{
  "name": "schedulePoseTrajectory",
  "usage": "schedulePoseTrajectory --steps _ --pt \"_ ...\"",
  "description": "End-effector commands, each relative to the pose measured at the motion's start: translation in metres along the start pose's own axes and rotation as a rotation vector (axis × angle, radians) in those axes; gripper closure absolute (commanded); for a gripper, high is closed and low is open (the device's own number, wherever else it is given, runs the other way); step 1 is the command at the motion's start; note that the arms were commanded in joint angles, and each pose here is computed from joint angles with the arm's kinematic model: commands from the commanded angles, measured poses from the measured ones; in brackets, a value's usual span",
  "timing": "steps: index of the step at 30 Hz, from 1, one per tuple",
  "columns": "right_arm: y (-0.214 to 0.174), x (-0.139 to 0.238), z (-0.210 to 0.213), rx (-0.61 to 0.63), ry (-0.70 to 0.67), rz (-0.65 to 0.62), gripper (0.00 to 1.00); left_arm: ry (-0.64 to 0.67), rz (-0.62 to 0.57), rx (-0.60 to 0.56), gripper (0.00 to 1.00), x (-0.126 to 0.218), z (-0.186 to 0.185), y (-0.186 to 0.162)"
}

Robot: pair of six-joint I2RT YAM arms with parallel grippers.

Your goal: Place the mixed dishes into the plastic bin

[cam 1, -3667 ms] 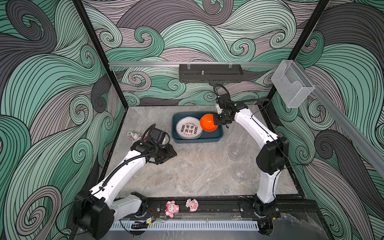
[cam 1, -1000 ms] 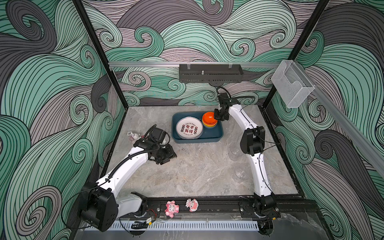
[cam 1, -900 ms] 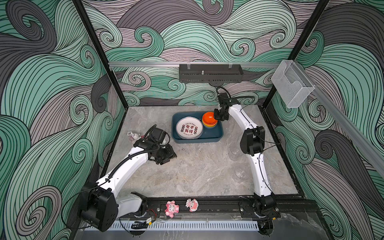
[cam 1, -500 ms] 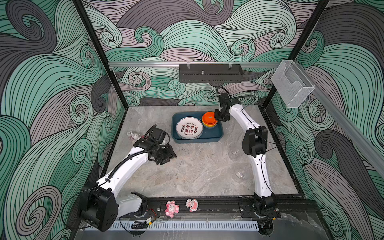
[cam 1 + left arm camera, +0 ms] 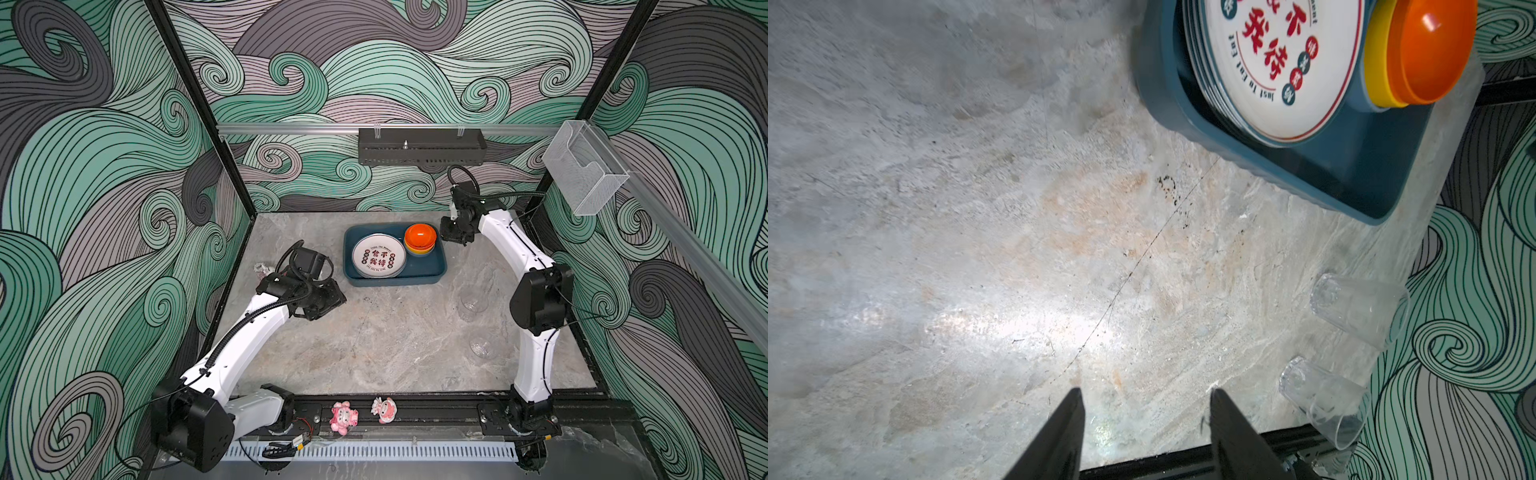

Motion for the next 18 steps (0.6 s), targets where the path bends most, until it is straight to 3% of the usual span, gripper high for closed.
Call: schedulePoseTrajectory --steps 1,18 --pt "-0.01 0.018 0.012 0.006 0.09 -0.021 0.64 0.036 -0.094 -0.019 0.48 0.018 0.003 0.02" --pt "-0.105 0.044 0.05 0.071 0.337 0.049 0.61 0.133 -0.137 -0.001 0.47 0.017 0.009 0.076"
Point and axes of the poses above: each gripper's point midway between its finger pads, its own x axis back along the fingers, its own z axis along the line the jaws close on, y = z × x, the point moved 1 cm from there along x, back along the fingers, and after that the axes turned 9 degrees about -x, right-handed, at the moved point
